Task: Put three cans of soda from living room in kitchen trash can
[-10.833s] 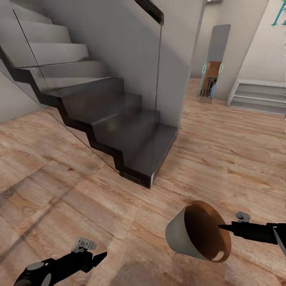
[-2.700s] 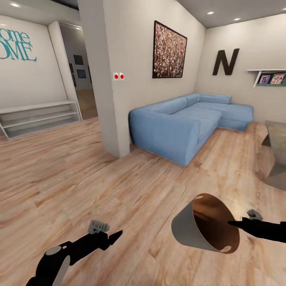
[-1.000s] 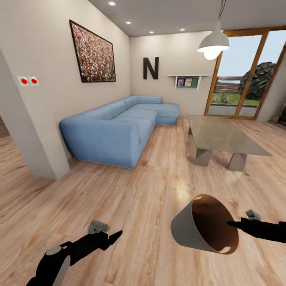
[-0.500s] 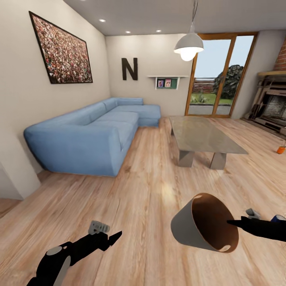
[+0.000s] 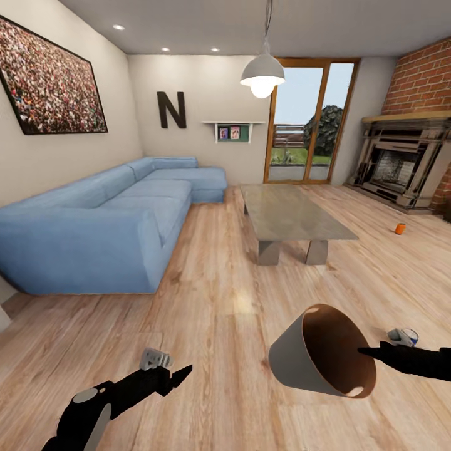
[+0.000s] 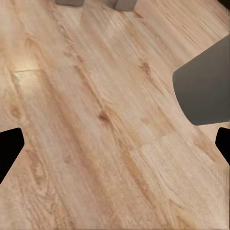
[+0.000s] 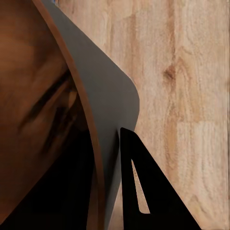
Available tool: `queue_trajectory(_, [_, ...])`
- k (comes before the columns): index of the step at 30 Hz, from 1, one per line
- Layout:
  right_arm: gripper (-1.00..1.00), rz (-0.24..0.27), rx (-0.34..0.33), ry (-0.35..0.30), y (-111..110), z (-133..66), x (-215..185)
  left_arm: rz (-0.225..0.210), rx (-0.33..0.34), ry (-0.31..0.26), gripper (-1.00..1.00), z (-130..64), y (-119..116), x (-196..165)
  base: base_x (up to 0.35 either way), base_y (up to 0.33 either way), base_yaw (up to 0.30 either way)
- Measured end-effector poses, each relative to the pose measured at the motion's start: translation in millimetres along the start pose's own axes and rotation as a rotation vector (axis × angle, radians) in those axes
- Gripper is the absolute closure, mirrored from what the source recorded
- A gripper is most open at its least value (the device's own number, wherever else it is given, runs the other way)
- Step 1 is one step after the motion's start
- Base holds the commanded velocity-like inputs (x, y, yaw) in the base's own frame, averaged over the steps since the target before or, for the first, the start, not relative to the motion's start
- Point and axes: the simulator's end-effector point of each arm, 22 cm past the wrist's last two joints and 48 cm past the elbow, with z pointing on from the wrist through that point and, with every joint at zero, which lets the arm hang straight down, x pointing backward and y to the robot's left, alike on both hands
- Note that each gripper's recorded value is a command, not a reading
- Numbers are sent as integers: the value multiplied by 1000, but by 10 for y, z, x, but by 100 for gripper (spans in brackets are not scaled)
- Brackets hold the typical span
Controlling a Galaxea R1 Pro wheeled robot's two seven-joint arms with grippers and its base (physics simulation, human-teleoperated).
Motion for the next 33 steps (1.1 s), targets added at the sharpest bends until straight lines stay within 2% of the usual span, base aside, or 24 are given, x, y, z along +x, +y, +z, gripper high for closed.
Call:
queue_trajectory(9, [100, 0, -1, -4, -2, -9, -11, 0, 0, 0, -100, 0, 0, 0, 1, 0, -270])
queue_trajectory(19, [100, 5, -3, -5, 2, -7, -11, -1, 1, -1, -100, 0, -1, -1, 0, 0, -81])
queue_trajectory(33, [100, 3, -2, -5, 1, -10, -14, 0, 2, 1, -100, 1, -6, 3, 0, 0, -271])
